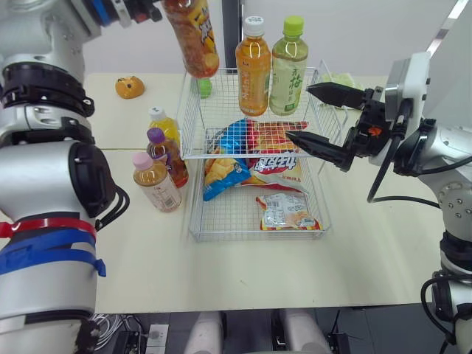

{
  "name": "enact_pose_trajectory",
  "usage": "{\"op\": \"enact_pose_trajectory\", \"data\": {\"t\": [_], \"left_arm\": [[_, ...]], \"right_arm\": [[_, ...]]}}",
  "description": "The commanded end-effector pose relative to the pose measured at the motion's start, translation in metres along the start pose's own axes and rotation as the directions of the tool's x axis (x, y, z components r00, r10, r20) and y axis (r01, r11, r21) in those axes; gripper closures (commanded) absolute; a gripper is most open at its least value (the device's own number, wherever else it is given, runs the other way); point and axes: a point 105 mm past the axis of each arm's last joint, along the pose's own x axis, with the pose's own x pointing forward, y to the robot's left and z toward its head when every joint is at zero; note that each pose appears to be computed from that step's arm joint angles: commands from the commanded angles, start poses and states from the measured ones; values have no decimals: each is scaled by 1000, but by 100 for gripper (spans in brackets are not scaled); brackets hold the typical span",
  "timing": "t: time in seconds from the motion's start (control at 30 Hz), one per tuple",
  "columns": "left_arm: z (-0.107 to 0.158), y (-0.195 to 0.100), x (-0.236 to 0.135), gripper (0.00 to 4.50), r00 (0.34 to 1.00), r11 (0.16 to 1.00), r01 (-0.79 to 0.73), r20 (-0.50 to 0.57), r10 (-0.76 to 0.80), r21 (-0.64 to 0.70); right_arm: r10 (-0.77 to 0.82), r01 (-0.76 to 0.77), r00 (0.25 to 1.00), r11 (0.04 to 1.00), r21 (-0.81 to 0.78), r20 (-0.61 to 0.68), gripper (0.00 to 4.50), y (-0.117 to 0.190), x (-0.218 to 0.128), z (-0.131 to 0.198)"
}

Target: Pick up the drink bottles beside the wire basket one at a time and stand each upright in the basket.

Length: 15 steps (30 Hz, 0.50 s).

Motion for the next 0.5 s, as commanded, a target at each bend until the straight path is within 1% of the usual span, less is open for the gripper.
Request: {"op": "enact_pose_trajectory", "data": {"t": [0.03, 0.13, 0.2, 0.27, 0.5], "left_arm": [[29, -7, 5, 313, 995, 998, 28, 92, -33, 59], [19, -9, 9, 313, 996, 998, 36, 77, -40, 54], [2, -9, 16, 313, 998, 1000, 17, 65, -18, 17], [-10, -8, 18, 313, 999, 1000, -2, 45, 1, 15], [-30, -8, 19, 313, 1000, 1000, -18, 16, 18, -8]], "right_arm": [[-15, 16, 1000, 999, -41, 25, 0, 3, -6, 14], [-25, 26, 999, 999, -39, 21, 0, 3, -7, 15], [-34, 34, 999, 999, -40, 18, 0, 3, -8, 15], [-37, 38, 999, 998, -41, 18, 0, 3, -8, 15], [-41, 42, 999, 998, -40, 14, 0, 3, -9, 16]]}}
